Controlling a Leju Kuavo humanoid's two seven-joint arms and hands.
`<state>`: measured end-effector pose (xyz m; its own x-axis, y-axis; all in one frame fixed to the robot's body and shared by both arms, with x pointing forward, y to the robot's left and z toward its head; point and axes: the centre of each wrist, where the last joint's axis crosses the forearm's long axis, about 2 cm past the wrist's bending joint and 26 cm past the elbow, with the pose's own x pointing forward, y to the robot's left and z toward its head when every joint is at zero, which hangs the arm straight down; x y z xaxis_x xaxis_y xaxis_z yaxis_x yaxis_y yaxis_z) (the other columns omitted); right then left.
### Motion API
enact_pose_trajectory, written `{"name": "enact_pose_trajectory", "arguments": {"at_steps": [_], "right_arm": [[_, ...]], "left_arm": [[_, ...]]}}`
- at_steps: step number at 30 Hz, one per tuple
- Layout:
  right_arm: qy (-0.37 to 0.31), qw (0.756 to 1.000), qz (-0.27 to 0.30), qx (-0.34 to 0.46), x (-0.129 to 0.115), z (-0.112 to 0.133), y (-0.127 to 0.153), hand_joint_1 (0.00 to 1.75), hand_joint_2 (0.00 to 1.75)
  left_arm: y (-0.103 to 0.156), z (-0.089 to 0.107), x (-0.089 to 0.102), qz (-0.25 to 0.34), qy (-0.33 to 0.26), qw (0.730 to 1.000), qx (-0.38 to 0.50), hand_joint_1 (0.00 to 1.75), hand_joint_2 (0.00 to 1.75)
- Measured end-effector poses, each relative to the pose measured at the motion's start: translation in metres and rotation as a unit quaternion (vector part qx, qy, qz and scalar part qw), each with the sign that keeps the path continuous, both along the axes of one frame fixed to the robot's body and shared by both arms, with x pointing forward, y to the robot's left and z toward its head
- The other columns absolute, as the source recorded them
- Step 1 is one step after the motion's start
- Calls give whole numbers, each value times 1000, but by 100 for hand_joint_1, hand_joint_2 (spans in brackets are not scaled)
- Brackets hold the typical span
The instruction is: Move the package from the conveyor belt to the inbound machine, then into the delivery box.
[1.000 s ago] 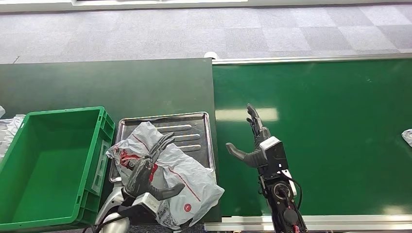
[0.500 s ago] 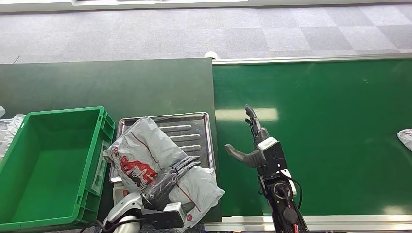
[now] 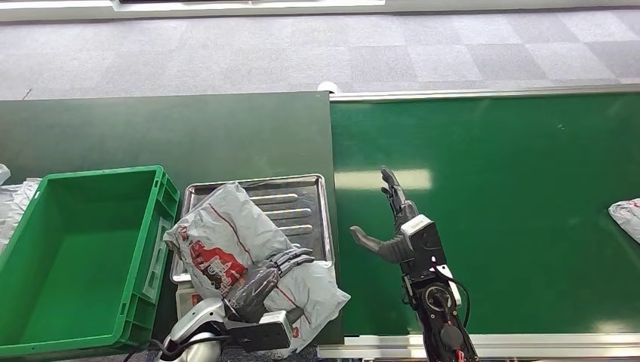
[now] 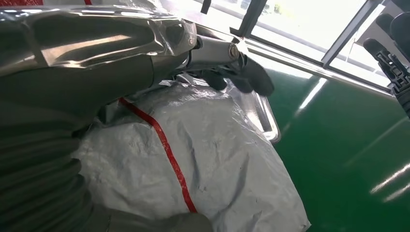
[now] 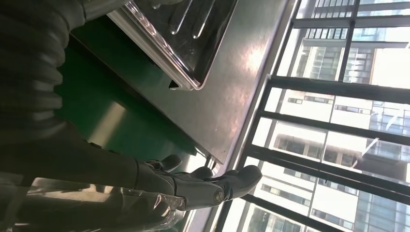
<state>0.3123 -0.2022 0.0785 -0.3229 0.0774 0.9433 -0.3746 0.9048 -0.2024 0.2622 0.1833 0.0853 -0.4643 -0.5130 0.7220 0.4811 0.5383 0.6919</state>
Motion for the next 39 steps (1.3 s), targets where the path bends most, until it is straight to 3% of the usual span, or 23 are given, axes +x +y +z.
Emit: {"name": "enact_pose_trajectory", "arguments": {"at_steps": [9,25,30,34,39], "right_arm": [[9,1000,-2,2,-6,-3,-1,0,175],[12,1000,-4,10,-8,-4,-4,0,175],[11,1000,-5,13,-7,-4,-3,0,175],[9,1000,-5,17,-7,-4,-3,0,175],[7,1000,-5,20,-6,-4,-2,0,175]], "left_arm": [[2,1,1,23,-18,1000,-10,175,175],[13,8,4,89,-122,985,-85,175,175],[20,28,8,142,-237,949,-153,175,175],[29,48,9,185,-338,905,-182,175,175],[36,67,6,234,-416,857,-196,175,175]]}}
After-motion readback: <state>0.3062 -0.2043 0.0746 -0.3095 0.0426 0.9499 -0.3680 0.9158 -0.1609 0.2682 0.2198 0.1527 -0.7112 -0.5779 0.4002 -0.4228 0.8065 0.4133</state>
